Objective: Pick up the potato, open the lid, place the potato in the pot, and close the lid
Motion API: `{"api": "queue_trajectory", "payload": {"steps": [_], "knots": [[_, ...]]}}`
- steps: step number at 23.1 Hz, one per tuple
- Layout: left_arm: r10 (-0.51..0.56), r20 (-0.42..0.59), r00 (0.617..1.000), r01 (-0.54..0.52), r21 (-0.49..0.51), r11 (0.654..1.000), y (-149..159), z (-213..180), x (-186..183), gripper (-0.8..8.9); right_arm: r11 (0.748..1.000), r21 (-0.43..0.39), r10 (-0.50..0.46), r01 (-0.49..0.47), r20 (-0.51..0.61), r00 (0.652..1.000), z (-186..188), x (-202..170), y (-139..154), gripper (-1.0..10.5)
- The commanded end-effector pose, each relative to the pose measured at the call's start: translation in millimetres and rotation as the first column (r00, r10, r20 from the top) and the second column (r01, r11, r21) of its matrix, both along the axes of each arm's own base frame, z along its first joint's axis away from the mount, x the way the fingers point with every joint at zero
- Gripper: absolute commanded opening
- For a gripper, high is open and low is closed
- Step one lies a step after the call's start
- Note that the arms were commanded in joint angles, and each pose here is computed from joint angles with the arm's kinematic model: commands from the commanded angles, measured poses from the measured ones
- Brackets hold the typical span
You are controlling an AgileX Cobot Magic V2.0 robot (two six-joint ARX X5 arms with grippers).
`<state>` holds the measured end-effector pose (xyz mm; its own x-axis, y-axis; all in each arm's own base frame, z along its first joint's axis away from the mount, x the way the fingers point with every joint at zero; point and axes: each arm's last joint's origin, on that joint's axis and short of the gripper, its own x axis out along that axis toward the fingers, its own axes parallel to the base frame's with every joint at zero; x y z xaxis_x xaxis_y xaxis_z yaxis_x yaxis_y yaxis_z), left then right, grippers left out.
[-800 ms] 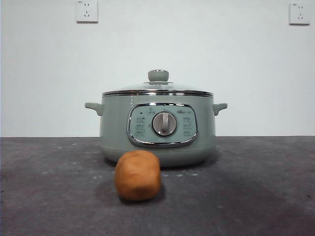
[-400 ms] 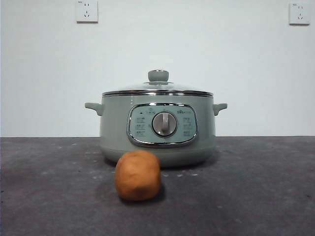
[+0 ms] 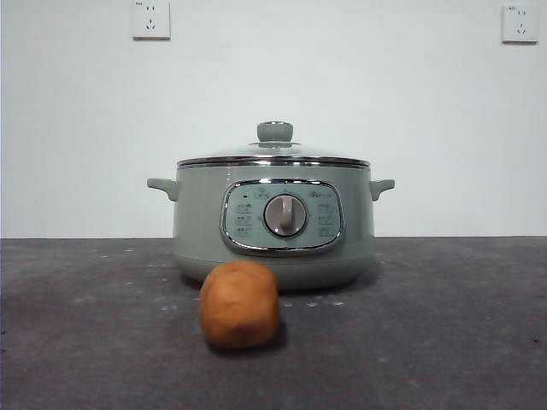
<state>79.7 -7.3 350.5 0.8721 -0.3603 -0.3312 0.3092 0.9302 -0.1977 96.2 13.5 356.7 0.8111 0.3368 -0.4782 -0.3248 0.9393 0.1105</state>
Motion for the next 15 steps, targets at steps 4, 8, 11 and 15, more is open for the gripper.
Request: {"api": "queue_trajectory", "payload": {"steps": [4,8,11,15], "knots": [[-0.008,-0.018,1.000,0.008,0.007,1.000,0.3,-1.5,5.5,2.20,1.000,-0.005,0.023,-0.023,0.006,1.000,1.7,2.2,0.6,2.4],[-0.007,-0.032,0.999,0.007,0.006,1.000,0.5,-2.3,9.1,6.67,1.000,0.002,0.030,-0.030,-0.009,0.999,0.6,5.2,1.0,6.3],[-0.007,-0.043,0.999,0.007,0.005,1.000,0.7,-3.1,11.6,6.66,1.000,0.002,0.031,-0.031,-0.020,0.999,-0.3,7.8,1.2,6.3],[-0.007,-0.046,0.999,0.007,0.005,1.000,0.7,-3.2,12.3,6.65,0.997,0.033,0.073,-0.071,-0.044,0.996,-2.0,13.5,3.0,6.3]]}}
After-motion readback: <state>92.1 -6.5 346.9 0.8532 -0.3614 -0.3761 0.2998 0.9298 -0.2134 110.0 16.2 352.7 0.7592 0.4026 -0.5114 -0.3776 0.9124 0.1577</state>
